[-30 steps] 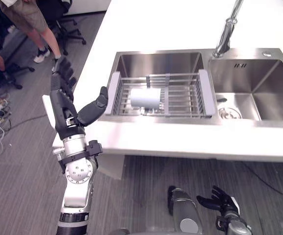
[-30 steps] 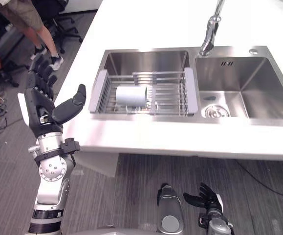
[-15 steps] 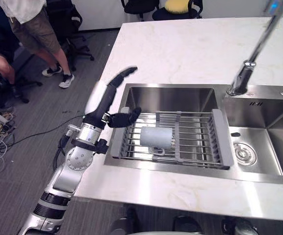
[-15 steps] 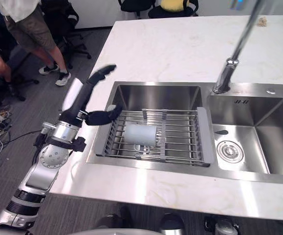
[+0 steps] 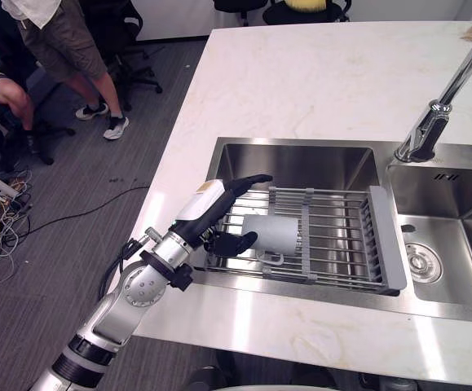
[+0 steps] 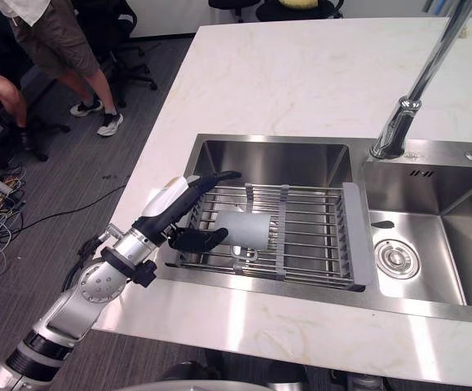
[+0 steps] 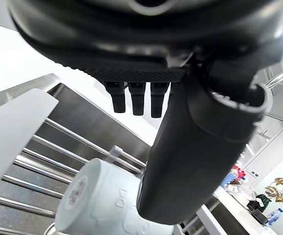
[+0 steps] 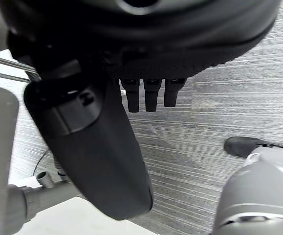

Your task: Walk over to the sink, pick up the cup, carry it to the dishwasher, place the cup inside the dishwasher, then close the dishwasher door

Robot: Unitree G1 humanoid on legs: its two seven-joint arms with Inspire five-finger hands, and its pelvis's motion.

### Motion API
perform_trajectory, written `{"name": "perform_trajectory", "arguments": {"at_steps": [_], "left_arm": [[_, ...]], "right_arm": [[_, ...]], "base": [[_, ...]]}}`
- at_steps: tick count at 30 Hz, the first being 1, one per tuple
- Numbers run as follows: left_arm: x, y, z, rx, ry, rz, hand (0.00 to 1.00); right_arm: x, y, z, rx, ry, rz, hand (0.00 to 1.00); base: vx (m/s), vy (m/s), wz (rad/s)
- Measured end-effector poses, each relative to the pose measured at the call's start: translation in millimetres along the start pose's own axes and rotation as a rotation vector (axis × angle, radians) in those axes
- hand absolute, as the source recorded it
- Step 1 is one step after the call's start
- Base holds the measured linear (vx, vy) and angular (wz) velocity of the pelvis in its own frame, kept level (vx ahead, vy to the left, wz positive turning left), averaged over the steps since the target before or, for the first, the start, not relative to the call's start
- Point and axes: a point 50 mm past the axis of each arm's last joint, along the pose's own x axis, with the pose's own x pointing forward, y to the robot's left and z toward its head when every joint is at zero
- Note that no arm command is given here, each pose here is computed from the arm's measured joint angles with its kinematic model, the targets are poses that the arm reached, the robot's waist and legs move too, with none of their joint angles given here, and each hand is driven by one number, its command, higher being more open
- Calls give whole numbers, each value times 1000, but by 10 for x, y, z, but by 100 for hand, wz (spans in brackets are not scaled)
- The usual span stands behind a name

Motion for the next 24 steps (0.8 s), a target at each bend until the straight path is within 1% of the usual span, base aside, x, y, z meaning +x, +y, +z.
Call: {"name": "perform_trajectory", "arguments": {"at_steps": [3,7,13,15,19,24], "left_arm": [[-67,-93,43,-28,-3,-27,90],[-78,-196,66,-29,-7,-76,90],[6,-334,76,12,-5,-83,90],[99,-374,-2,36,36,-68,90],[147,-382,-155,89,109,-62,90],[237,-455,-272,141,146,-115,90]], "right_arm": [[-14,31,-72,-18,27,13,90],[-28,95,-120,-47,43,35,90],[-35,158,-141,-35,47,48,90],[-34,176,-138,-31,45,51,90],[-29,197,-105,-28,32,54,90],[-35,192,-126,-26,44,50,90]], "base": [[-50,6,2],[-31,7,2],[0,0,0],[0,0,0],[0,0,0],[1,0,-1]]}}
